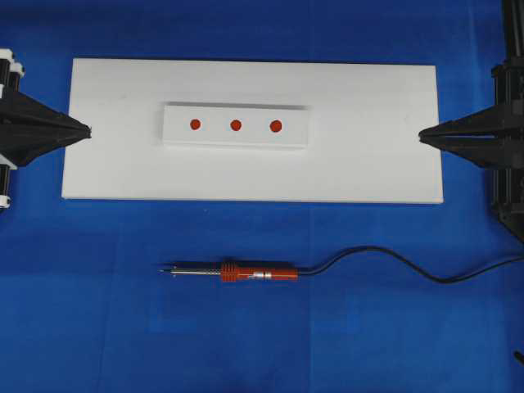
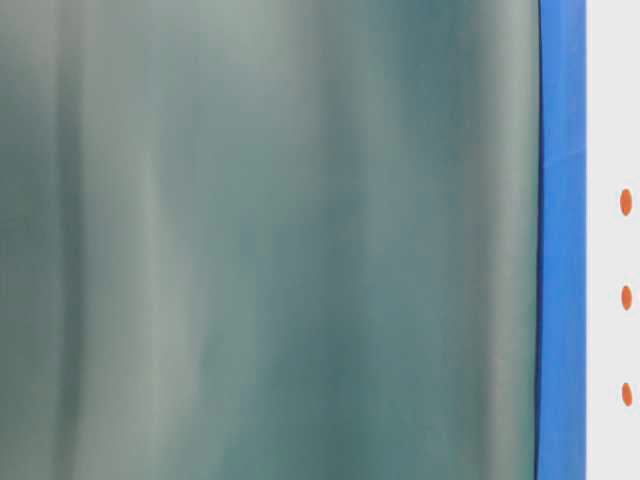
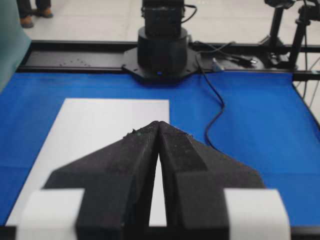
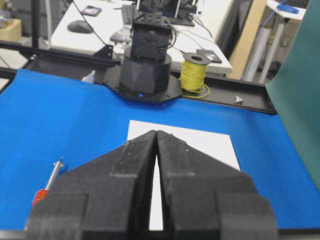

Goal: Touch the tip of the soldering iron to the mark.
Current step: 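Move the right gripper down toward the red-handled soldering iron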

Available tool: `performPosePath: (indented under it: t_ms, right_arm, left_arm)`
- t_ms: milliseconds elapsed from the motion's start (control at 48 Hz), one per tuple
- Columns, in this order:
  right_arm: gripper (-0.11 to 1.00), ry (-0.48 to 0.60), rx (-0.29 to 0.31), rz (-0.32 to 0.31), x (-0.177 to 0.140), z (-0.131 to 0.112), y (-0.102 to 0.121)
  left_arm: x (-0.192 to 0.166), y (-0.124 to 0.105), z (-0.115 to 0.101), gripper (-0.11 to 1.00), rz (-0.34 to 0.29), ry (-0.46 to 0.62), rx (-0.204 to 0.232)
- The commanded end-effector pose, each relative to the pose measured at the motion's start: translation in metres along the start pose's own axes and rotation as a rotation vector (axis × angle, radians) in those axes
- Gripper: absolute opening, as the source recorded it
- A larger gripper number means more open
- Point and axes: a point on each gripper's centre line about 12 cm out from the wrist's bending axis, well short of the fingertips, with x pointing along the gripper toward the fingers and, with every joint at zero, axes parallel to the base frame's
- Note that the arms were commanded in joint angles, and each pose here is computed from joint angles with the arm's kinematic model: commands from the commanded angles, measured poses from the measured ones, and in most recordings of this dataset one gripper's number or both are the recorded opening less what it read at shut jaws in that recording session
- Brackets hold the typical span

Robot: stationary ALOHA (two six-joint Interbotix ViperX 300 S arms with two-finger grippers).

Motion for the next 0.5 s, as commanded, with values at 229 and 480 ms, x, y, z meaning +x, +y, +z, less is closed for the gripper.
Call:
performPosePath:
  t_ms: [229, 480]
  right_arm:
    - [-0.06, 0.013, 0.063, 0.022, 0.009, 0.011, 0.005]
    - [-0.06, 0.068, 0.088, 0.092, 0.031, 0.009, 0.022]
  left_arm:
    - [0.001, 0.000, 0.004, 0.02, 0.001, -0.012, -0.011]
    - [0.000, 0.002, 0.001, 0.02, 0.010, -0.008, -0.010]
